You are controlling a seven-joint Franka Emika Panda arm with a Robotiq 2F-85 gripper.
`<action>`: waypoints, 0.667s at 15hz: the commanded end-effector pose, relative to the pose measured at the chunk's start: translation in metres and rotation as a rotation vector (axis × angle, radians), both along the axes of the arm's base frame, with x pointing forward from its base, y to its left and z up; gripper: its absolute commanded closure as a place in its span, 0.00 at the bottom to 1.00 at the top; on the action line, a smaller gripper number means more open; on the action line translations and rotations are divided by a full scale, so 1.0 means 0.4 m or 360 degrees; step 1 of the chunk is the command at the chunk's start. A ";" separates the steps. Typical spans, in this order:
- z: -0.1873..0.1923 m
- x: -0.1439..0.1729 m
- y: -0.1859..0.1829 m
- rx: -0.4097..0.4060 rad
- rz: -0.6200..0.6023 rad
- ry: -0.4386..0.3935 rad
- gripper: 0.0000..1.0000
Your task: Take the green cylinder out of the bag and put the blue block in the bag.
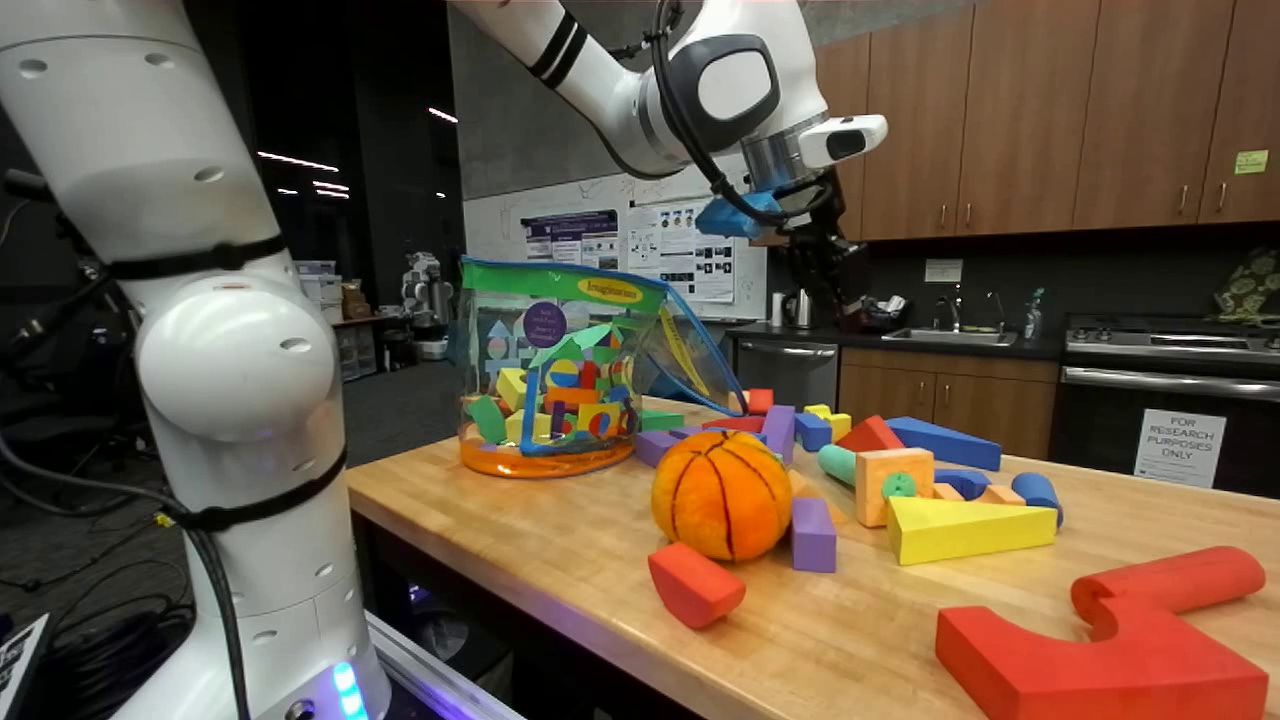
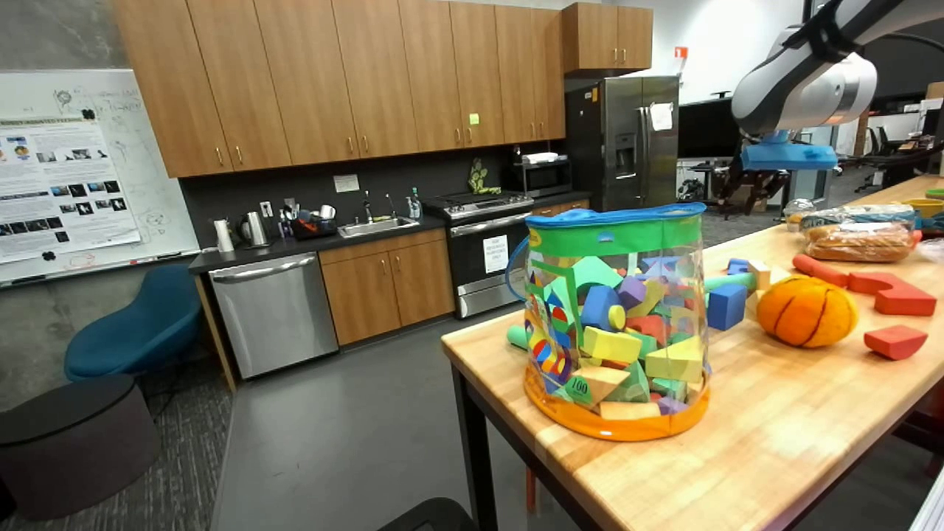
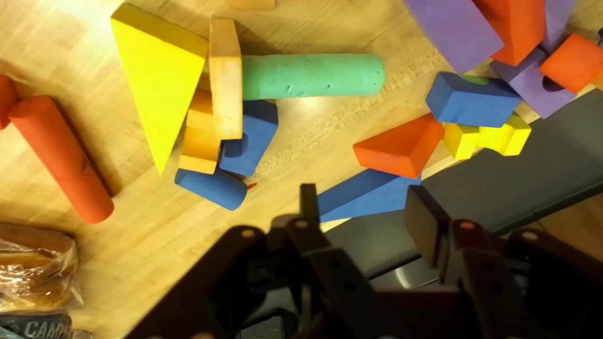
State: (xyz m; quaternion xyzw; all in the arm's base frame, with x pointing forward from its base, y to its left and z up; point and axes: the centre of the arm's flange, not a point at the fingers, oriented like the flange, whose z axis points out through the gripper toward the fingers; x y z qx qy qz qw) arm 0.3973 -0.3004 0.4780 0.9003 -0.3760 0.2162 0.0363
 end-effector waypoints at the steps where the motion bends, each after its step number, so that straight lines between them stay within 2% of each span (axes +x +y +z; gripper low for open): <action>1: -0.002 -0.002 0.000 0.0000 -0.0004 0.0004 0.22; 5: -0.011 -0.012 0.010 0.0056 0.0001 0.0043 0.02; 10: -0.077 -0.028 0.040 0.0182 0.0067 0.0252 0.00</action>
